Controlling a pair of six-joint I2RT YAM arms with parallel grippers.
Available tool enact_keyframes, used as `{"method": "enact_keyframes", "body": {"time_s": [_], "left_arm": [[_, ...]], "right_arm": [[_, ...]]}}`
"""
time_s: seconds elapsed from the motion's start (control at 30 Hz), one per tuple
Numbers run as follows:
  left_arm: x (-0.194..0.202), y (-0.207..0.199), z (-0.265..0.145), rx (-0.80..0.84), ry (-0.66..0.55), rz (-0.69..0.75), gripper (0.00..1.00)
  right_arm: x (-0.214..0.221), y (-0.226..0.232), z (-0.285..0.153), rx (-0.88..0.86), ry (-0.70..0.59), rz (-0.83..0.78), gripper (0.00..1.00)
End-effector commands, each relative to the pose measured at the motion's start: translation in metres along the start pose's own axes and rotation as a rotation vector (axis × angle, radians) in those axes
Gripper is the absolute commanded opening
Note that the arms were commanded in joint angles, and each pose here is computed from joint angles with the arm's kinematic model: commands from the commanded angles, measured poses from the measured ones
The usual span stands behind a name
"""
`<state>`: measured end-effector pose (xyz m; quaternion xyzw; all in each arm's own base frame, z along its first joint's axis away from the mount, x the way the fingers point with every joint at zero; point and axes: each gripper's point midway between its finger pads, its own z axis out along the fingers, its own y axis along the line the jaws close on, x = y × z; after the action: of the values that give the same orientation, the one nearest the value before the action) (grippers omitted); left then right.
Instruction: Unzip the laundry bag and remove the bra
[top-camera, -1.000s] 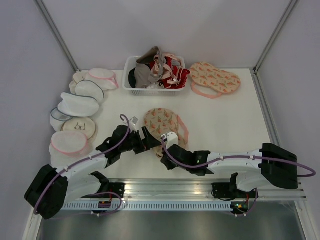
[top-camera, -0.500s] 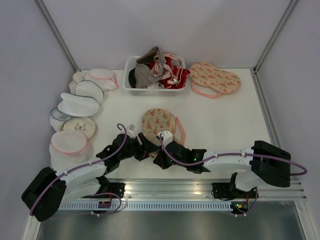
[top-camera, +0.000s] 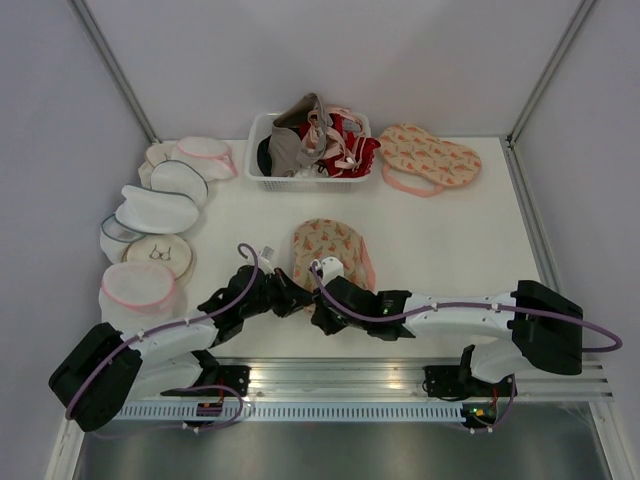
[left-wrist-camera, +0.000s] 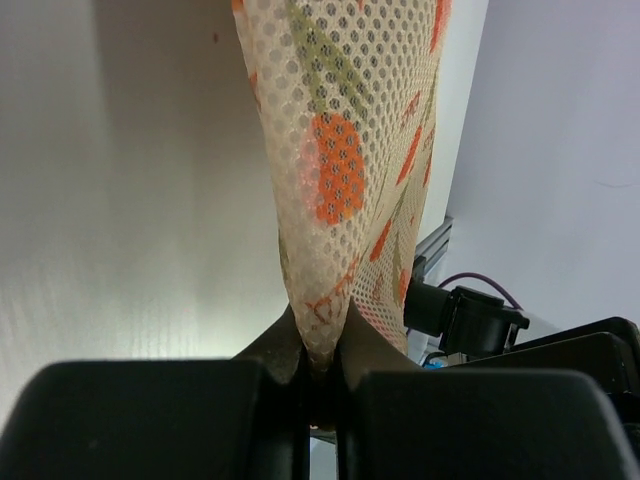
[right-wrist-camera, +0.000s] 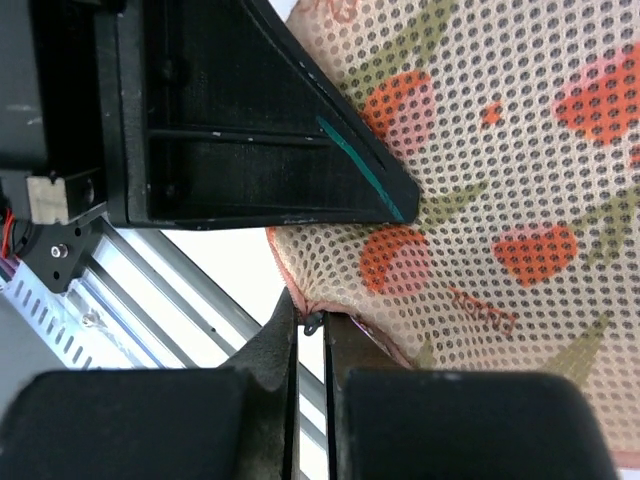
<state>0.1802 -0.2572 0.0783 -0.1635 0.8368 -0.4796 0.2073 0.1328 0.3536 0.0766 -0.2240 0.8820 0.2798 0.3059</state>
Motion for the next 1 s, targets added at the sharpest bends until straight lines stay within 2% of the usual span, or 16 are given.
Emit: {"method": "enact_keyframes", "body": {"time_s": [0.0,0.17,0.37,0.47,0.73,0.83,0.97], "left_arm": [[-0.019,-0.015,-0.001,0.016,-0.078,0.079,0.02],[-0.019,-0.012,0.002,-0.008,-0.064,0.107,0.02],[-0.019,-0.007,0.006,-0.032,-0.053,0.127,0.02],[-0.022,-0.002,0.006,-0.055,-0.061,0.134,0.02],[-0.03,0.007,0.007,-0.1,-0.09,0.152,0.02],[-0.032,0.014,0.007,-0.132,-0.098,0.158,0.02],[-0.038,0.017,0.005,-0.15,-0.12,0.167,0.02]], "right_arm": [[0.024,-0.043,-0.018,0.228,0.142,-0.054,0.0],[0.049,-0.077,-0.037,0.369,0.238,-0.076,0.0],[0.055,-0.098,-0.052,0.489,0.271,-0.084,0.0],[0.053,-0.113,-0.066,0.592,0.279,-0.087,0.0],[0.046,-0.117,-0.076,0.65,0.263,-0.088,0.0],[0.046,-0.133,-0.09,0.76,0.267,-0.099,0.0],[0.04,-0.139,-0.097,0.824,0.233,-0.079,0.0]]}}
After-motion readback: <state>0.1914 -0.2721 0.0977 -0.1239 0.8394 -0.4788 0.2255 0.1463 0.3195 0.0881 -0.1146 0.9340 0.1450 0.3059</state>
